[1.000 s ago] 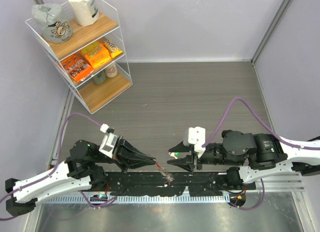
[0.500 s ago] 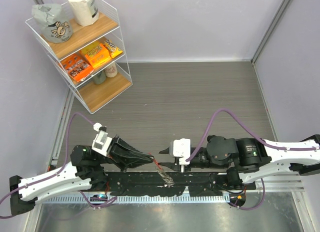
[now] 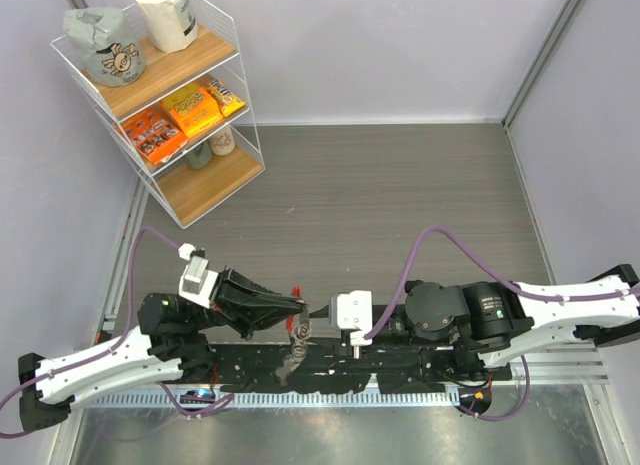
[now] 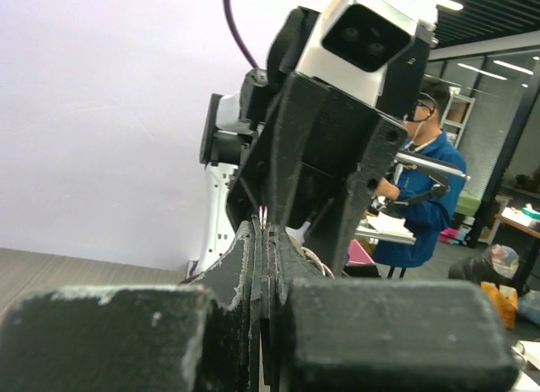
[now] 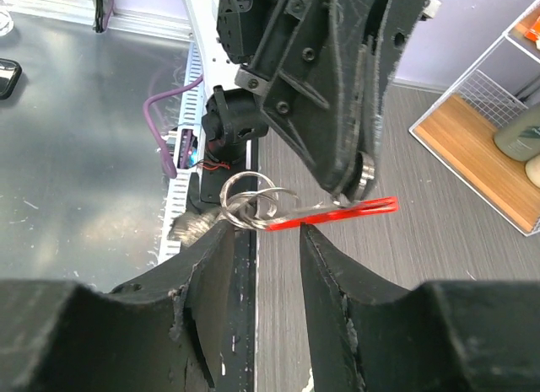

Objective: Put the keys on the keyring

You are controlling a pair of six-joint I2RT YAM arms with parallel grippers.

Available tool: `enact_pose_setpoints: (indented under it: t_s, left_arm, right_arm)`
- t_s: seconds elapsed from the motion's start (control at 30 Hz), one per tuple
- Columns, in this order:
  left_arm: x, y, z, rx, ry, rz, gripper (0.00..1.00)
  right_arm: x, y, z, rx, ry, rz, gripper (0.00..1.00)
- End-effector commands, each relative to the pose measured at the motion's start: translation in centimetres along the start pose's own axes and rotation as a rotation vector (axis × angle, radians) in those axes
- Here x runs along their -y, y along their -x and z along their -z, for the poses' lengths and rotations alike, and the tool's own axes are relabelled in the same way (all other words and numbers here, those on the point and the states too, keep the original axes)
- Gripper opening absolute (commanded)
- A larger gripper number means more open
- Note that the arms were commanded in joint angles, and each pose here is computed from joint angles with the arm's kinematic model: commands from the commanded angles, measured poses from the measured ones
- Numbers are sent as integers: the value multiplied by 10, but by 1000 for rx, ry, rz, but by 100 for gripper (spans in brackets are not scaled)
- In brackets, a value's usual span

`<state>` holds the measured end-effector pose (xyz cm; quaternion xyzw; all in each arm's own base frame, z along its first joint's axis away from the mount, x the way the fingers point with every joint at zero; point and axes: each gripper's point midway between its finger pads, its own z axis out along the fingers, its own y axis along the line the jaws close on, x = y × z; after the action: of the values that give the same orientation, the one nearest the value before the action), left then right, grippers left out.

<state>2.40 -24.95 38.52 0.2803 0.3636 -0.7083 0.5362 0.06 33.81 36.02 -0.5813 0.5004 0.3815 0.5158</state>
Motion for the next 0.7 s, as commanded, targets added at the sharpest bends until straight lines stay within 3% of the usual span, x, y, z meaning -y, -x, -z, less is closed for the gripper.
enact_pose_setpoints:
  t_s: [0.0,0.67]
  left_arm:
    - [-11,14,1,54,76,-45,0]
    - [13,8,-6,7,-73,-44,0]
  right_arm:
    - [6,35,2,99,-30,-4,43]
    - [32,57,38,155,-132,-40,41]
